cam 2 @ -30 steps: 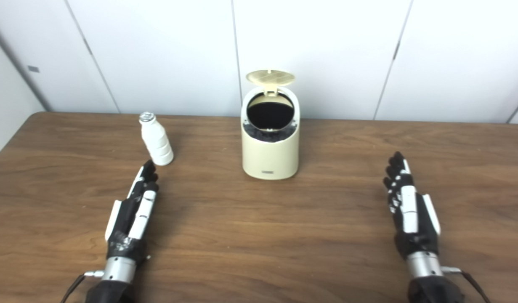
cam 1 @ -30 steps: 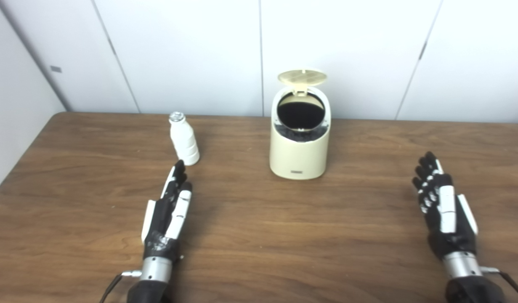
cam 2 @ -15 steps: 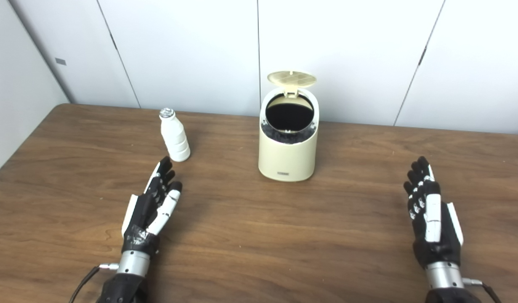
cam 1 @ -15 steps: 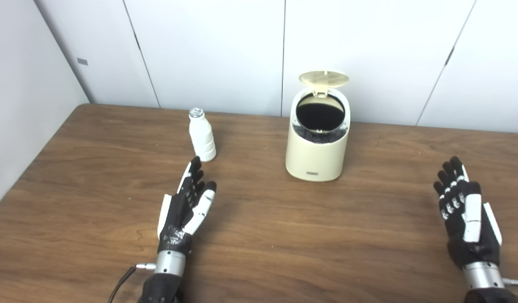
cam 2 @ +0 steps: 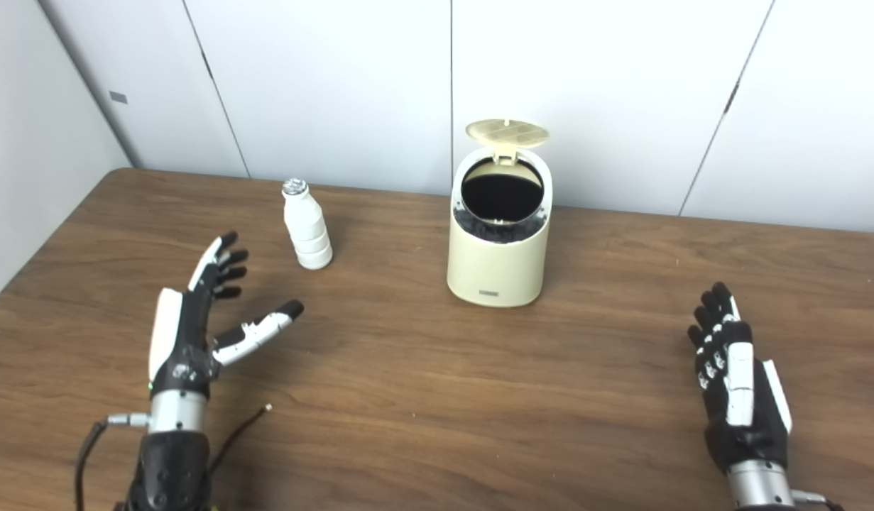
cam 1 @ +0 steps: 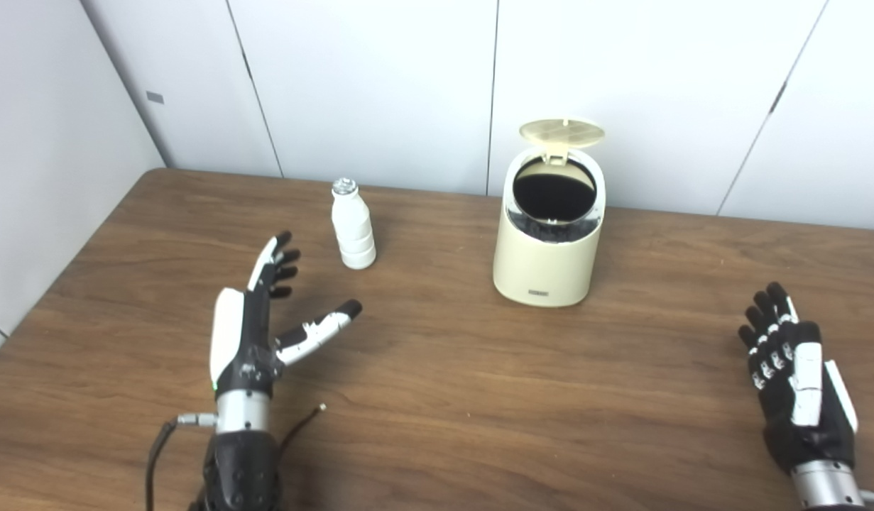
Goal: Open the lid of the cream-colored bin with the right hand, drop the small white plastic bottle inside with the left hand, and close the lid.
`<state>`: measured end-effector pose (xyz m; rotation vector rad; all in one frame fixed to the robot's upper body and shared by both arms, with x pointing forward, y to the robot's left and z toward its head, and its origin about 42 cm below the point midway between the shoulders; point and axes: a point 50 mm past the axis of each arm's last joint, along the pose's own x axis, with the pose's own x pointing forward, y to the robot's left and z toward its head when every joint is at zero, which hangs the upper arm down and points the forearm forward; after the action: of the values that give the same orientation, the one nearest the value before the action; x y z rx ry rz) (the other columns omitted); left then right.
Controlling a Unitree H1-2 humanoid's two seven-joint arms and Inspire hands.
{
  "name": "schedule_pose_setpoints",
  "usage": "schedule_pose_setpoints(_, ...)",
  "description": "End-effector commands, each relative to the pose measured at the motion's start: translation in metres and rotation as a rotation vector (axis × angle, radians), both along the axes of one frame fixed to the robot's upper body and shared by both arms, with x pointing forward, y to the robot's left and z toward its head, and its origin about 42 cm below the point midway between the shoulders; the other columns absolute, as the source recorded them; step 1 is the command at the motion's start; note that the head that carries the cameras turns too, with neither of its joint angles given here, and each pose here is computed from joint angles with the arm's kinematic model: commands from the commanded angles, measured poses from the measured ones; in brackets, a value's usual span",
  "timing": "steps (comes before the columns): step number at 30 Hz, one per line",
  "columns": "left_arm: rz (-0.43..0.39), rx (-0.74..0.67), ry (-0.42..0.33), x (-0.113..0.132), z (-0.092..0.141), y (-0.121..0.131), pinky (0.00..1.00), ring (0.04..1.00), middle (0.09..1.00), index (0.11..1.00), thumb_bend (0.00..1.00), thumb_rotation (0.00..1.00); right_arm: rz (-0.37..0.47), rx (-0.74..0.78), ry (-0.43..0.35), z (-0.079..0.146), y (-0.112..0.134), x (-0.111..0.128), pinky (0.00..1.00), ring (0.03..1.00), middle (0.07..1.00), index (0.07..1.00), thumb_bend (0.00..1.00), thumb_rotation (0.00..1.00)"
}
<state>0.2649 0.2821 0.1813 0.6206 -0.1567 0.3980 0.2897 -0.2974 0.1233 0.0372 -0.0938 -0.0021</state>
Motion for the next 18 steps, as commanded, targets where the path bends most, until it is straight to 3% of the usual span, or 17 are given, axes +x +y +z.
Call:
schedule_pose_setpoints(1,0.034,0.114,-0.073,0.009,0.028,0.005,0.64,0.775,0.831,0.934,0.95,0.37,0.007,-0.008,-0.069,0.018,0.000,0.006,1.00,1.000,1.000,1.000,0.59,1.00)
schedule_pose_setpoints(8,0.102,0.249,-0.014,0.032,0.045,0.013,0.65,0.822,0.878,0.902,0.97,0.44,0.015,-0.013,-0.063,0.021,0.002,0.006,1.00,1.000,1.000,1.000,0.58,1.00)
schedule_pose_setpoints(18,0.067,0.345,0.090,0.071,0.043,0.022,0.66,0.817,0.864,0.887,0.97,0.48,0.017,0.004,-0.052,0.020,0.004,0.006,1.00,1.000,1.000,1.000,0.60,1.00)
